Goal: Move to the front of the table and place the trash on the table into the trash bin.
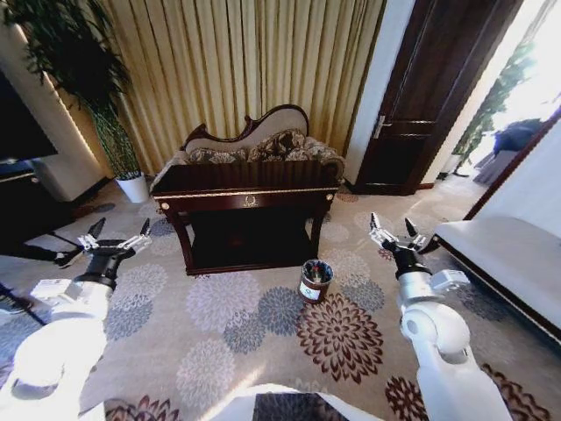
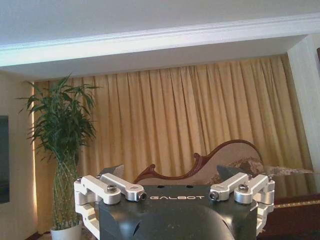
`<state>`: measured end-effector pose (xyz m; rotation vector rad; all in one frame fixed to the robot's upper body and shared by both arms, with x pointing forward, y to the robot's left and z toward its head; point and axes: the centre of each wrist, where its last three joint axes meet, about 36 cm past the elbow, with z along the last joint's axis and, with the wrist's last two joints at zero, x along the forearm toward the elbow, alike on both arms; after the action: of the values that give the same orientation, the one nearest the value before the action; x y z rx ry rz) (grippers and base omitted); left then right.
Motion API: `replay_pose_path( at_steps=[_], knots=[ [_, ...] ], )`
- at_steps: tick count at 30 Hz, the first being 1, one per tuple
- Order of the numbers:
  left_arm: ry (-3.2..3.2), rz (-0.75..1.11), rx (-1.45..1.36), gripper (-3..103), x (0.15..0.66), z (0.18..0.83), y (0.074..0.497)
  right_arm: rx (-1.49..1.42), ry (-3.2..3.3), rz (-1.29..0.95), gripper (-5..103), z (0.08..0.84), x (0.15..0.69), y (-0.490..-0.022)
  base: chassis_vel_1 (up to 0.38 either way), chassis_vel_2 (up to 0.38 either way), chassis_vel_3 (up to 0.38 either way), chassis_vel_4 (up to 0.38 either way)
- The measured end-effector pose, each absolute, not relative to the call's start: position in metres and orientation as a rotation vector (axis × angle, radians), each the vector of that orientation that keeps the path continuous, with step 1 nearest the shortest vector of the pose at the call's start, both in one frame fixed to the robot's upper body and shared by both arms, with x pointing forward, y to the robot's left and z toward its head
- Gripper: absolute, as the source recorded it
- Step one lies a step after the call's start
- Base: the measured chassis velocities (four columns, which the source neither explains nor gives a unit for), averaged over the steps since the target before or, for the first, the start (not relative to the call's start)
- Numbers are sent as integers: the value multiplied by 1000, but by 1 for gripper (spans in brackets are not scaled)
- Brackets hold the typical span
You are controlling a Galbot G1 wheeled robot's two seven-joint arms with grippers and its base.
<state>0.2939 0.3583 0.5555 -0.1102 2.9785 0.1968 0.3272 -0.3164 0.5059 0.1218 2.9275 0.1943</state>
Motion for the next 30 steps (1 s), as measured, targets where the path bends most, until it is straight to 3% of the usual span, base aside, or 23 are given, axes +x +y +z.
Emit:
replay_pose_path(
  at_steps=[14, 30],
  knots=[
    [2982, 194, -117, 100, 292, 555, 358, 154, 2922, 170, 100, 496, 323, -315, 208, -210, -205, 209],
    [3015, 142, -258, 100, 273, 537, 354, 97, 3122, 105, 100, 461, 327, -318, 10, -9, -10, 2]
  ],
)
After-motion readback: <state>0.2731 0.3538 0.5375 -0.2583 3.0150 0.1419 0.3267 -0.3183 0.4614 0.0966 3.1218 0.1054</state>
